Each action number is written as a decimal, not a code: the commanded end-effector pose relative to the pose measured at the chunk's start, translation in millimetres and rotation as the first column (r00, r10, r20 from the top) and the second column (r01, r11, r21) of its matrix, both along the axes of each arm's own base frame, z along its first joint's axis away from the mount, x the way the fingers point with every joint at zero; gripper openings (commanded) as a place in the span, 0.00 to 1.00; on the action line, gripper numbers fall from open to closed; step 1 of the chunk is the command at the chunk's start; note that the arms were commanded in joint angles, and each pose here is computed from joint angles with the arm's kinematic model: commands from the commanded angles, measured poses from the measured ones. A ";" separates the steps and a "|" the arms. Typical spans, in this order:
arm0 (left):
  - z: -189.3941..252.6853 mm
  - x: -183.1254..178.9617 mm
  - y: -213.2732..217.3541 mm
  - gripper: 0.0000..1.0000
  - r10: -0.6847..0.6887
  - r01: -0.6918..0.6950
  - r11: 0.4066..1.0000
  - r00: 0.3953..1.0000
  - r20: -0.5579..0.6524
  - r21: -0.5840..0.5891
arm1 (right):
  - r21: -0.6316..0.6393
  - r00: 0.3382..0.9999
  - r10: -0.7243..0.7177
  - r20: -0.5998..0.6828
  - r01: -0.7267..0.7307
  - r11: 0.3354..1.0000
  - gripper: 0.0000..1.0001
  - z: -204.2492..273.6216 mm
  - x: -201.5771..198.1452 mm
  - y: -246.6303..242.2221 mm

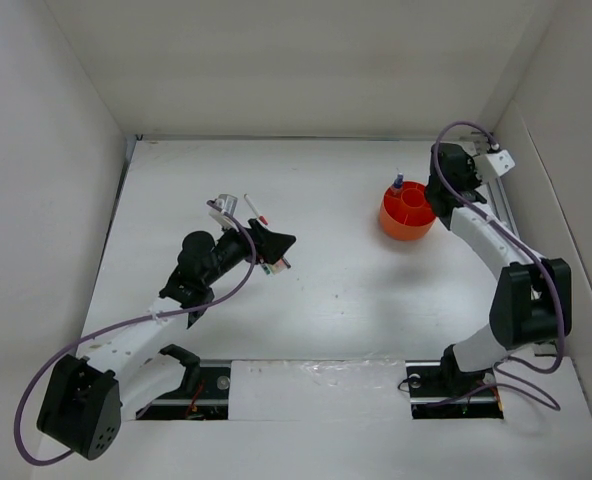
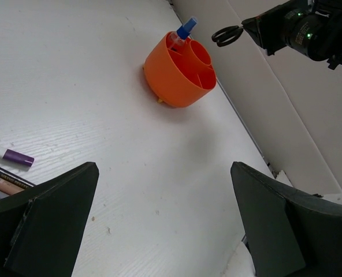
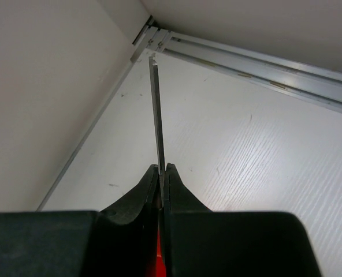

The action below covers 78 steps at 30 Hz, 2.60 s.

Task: Sort the stationery into containers
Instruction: Place the stationery into the container

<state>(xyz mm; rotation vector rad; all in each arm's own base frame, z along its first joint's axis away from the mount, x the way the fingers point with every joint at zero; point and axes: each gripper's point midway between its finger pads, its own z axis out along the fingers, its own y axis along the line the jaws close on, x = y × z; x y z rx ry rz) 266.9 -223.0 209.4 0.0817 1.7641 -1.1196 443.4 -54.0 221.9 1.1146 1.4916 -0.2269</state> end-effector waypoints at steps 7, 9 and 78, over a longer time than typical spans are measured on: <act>9.5 -3.3 -6.4 1.00 -0.042 0.044 0.999 0.998 0.048 -0.027 | -0.040 0.997 -0.057 0.045 0.059 0.997 0.00 3.7 18.9 -2.1; 9.5 -3.3 -6.4 1.00 -0.042 0.044 0.999 0.998 0.048 -0.027 | -0.056 0.997 -0.054 0.049 0.056 0.997 0.00 7.2 19.6 0.3; 19.9 -14.2 -8.1 1.00 -0.077 0.082 0.995 0.994 0.072 -0.065 | -0.135 0.992 0.044 -0.117 -0.060 0.989 0.53 -19.4 -42.8 83.8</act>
